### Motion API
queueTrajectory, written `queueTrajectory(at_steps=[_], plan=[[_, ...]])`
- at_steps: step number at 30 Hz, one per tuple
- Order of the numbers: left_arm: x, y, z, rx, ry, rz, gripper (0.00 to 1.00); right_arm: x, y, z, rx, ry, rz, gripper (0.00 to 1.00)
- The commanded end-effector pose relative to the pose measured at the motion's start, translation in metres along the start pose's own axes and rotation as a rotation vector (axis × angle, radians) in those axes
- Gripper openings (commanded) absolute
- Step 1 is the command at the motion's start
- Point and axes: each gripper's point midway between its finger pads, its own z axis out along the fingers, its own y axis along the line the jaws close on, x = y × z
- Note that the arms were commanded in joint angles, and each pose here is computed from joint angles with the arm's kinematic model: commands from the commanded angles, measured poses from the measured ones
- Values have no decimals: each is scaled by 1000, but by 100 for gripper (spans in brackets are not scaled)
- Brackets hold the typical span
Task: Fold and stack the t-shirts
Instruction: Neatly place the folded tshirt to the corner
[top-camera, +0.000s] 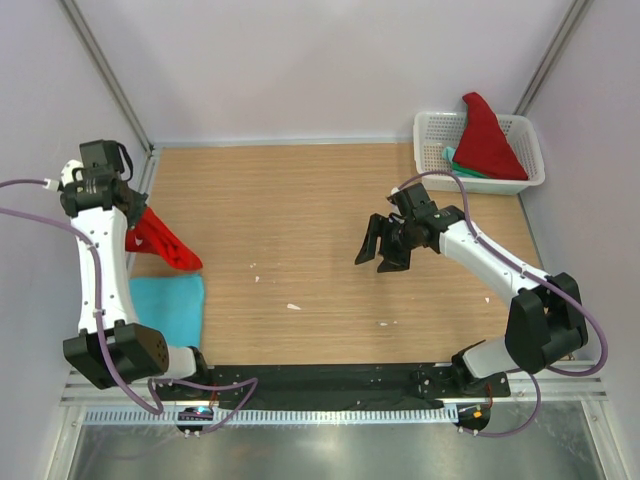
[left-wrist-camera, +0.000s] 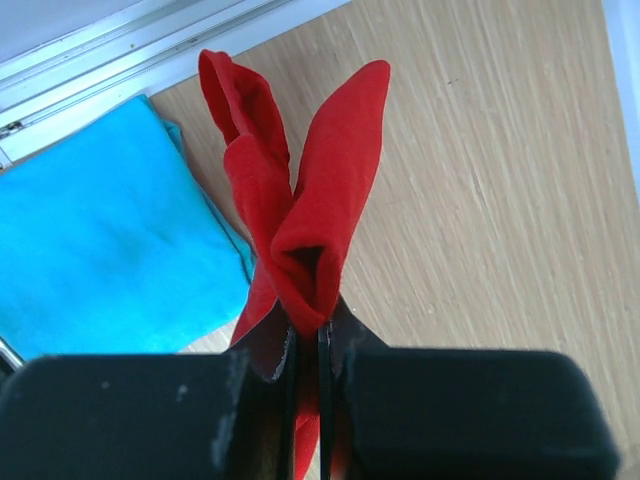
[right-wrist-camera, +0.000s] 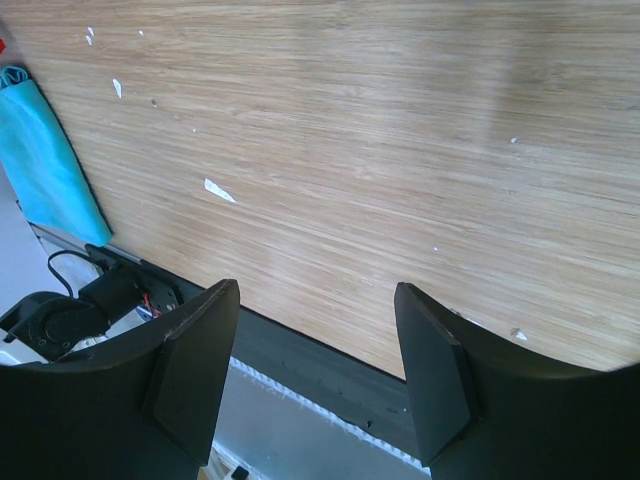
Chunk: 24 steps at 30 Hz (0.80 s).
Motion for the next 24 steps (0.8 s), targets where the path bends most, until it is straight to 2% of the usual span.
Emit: queueTrajectory(at_steps=[1, 8, 17, 24], plan=[[-17, -12, -16, 60, -42, -32, 0, -5, 9, -6, -24, -11, -37, 70], [-20, -4, -25, 44, -59, -54, 0, -5, 8, -5, -19, -7, -45, 70], [1, 13, -22, 16, -19, -49, 0, -2, 7, -2, -20, 7, -44, 70], [13, 42, -16, -66, -31, -4, 0, -1, 7, -2, -23, 10, -41, 70]])
